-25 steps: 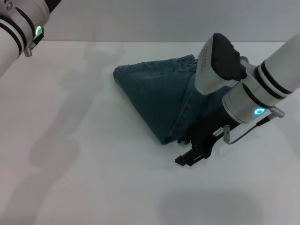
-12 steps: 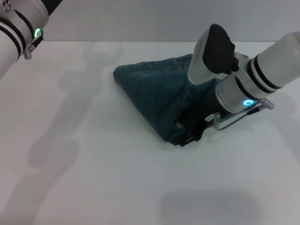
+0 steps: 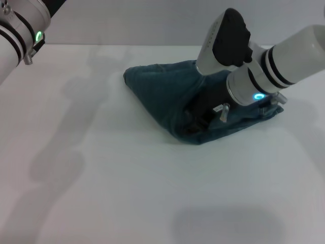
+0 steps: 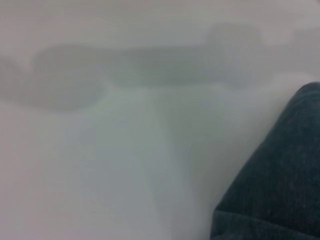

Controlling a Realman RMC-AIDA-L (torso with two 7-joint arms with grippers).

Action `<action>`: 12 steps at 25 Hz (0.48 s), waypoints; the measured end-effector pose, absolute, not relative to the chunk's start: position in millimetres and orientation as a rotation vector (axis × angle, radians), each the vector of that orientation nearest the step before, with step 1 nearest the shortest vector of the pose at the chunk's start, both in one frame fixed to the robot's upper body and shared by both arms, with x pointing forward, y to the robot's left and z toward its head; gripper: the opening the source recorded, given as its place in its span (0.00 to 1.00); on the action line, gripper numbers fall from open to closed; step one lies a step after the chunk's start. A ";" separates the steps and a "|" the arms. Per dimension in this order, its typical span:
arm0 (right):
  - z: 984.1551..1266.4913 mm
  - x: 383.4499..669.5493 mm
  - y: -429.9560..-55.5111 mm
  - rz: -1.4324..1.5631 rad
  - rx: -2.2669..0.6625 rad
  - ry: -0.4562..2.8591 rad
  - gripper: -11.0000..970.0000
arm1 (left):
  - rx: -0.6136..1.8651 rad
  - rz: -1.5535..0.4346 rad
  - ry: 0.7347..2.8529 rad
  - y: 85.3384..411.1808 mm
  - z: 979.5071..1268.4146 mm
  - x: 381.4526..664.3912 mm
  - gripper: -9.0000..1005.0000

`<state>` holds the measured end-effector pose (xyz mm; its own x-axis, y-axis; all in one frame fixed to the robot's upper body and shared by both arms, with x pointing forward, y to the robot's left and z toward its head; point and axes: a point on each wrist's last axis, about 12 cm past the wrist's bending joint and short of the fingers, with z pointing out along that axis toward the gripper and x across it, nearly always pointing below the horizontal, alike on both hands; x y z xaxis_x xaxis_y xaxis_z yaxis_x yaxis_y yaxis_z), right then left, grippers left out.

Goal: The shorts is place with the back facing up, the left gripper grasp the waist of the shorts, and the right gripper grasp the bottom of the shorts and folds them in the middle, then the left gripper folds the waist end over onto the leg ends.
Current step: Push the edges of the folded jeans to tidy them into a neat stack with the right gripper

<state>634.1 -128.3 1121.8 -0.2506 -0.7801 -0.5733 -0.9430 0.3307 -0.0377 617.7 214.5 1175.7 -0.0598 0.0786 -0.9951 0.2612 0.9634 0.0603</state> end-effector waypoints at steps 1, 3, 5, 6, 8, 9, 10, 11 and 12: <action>1122.3 635.4 -127.9 0.425 -1.503 2.099 0.57 | 0.264 -0.152 1.630 214.5 1175.7 617.7 0.86; 1122.6 637.8 -126.5 0.412 -1.496 2.096 0.57 | 0.260 -0.148 1.634 216.8 1174.2 616.7 0.86; 1121.4 640.5 -124.8 0.398 -1.487 2.100 0.57 | 0.260 -0.148 1.634 216.8 1174.2 616.7 0.86; 1120.9 642.1 -123.9 0.389 -1.481 2.101 0.57 | 0.257 -0.145 1.635 218.1 1173.7 616.1 0.86; 1119.6 645.5 -122.3 0.368 -1.468 2.103 0.57 | 0.256 -0.141 1.638 219.8 1172.7 615.2 0.86; 1119.2 647.0 -121.6 0.358 -1.461 2.103 0.57 | 0.256 -0.140 1.638 220.0 1172.6 615.0 0.86; 1119.5 648.5 -120.9 0.348 -1.456 2.100 0.57 | 0.256 -0.139 1.638 220.3 1172.4 614.9 0.86; 1119.7 649.9 -120.3 0.339 -1.450 2.097 0.57 | 0.255 -0.139 1.638 220.4 1172.4 614.8 0.86; 1120.1 651.4 -119.9 0.329 -1.442 2.093 0.57 | 0.255 -0.138 1.639 220.6 1172.1 614.8 0.86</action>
